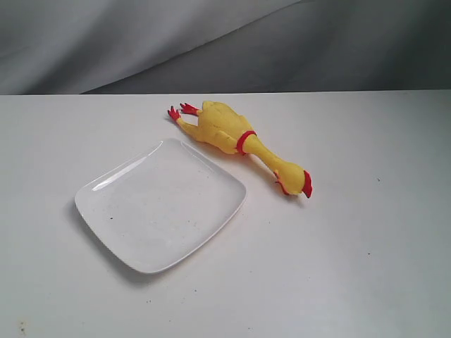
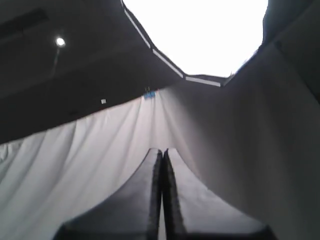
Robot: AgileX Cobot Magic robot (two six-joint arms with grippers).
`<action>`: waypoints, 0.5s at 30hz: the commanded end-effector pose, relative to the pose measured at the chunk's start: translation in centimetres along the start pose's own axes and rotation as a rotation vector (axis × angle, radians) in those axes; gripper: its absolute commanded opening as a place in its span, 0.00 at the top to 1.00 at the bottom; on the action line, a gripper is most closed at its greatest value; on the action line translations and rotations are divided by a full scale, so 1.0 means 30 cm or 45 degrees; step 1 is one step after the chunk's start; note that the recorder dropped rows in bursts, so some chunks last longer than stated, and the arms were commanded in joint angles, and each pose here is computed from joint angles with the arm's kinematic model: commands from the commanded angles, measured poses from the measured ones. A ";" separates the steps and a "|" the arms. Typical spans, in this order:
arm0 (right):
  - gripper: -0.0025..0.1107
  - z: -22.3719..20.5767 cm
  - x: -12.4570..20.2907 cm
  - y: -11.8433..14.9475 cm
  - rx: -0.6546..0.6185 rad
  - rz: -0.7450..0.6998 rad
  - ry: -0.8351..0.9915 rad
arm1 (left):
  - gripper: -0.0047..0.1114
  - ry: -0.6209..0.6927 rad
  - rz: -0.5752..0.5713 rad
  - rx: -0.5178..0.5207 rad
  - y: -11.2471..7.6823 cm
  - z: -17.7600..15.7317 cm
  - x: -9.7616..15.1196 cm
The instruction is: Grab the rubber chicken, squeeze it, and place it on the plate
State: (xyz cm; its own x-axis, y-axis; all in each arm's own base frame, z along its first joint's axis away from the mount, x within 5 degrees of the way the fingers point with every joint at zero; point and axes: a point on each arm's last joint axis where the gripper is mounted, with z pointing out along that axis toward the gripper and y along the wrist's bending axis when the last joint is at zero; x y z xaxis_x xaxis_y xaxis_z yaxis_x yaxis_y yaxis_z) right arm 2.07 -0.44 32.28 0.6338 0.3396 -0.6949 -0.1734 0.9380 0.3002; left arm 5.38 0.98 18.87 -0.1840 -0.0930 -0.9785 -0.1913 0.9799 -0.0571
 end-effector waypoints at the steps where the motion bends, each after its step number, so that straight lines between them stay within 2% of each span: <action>1: 0.98 0.131 -0.025 0.025 0.106 -0.023 0.361 | 0.95 -0.001 -0.008 -0.001 0.000 0.001 0.005; 10: 0.98 0.476 0.020 0.030 0.207 -0.238 0.972 | 0.95 -0.001 -0.008 -0.001 0.000 0.001 0.005; 15: 0.98 0.653 0.130 0.012 0.089 -0.431 1.268 | 0.95 -0.001 -0.008 -0.001 0.000 0.001 0.005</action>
State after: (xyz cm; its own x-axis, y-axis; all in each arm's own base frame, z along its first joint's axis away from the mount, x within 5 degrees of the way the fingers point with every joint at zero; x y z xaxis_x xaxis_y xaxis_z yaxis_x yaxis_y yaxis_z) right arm 16.19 -0.22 42.43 -0.1434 0.1219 -0.9821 0.0109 0.9925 0.1216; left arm 5.38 0.98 18.85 -0.1858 -0.0933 -0.9782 -0.1914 0.9798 -0.0571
